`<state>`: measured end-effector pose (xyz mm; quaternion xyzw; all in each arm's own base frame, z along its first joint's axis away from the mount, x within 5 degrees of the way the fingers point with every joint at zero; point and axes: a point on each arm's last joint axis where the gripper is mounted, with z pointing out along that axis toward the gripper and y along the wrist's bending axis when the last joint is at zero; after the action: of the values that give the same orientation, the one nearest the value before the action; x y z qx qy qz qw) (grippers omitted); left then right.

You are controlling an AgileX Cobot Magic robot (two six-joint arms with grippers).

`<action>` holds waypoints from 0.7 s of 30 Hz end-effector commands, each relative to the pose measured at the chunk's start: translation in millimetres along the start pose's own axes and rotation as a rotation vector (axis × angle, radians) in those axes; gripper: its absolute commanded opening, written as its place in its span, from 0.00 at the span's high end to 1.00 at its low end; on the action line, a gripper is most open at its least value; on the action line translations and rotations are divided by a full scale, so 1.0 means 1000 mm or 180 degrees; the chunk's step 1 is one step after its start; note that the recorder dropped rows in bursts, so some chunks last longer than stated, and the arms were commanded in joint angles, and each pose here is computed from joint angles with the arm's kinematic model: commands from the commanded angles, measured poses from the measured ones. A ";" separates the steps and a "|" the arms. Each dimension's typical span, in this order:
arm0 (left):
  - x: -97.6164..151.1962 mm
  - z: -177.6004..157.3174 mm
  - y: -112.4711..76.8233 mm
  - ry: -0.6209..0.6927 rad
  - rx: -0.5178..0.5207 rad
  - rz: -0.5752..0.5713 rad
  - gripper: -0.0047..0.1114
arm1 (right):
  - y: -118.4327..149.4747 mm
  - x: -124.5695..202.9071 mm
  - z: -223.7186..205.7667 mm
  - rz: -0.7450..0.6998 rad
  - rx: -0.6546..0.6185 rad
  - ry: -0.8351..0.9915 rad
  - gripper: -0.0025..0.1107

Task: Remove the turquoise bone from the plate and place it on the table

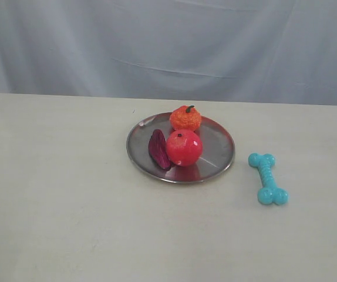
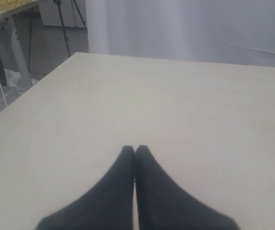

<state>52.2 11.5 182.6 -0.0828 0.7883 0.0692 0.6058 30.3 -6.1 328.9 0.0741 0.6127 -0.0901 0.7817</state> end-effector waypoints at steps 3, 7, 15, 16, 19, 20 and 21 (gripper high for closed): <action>0.000 0.000 0.000 -0.0013 -0.0005 -0.0019 0.96 | 0.000 -0.003 -0.008 0.0001 0.0005 -0.0160 0.98; 0.000 0.000 0.000 -0.0013 -0.0005 -0.0019 0.96 | 0.000 -0.003 -0.013 -0.0001 -0.0001 -0.0179 0.98; 0.000 0.000 0.000 -0.0013 -0.0005 -0.0019 0.96 | 0.000 -0.001 -0.016 0.0346 -0.0008 -0.0181 0.98; 0.000 0.000 0.000 -0.0013 -0.0005 -0.0019 0.96 | 0.000 0.002 -0.015 0.0341 -0.0007 -0.0116 0.98; 0.000 0.000 0.000 -0.0013 -0.0005 -0.0019 0.96 | -0.001 0.021 -0.012 0.0224 0.0027 0.0147 0.98; 0.000 0.000 0.000 -0.0013 -0.0005 -0.0019 0.96 | -0.001 0.030 -0.010 0.0195 0.0037 0.0228 0.98; 0.000 0.000 0.000 -0.0013 -0.0005 -0.0019 0.96 | -0.001 0.039 -0.009 0.0196 0.0040 0.0300 0.98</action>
<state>52.2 11.5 182.6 -0.0828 0.7883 0.0692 0.6058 23.6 -4.7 309.6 0.1020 0.6160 -0.0584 0.7789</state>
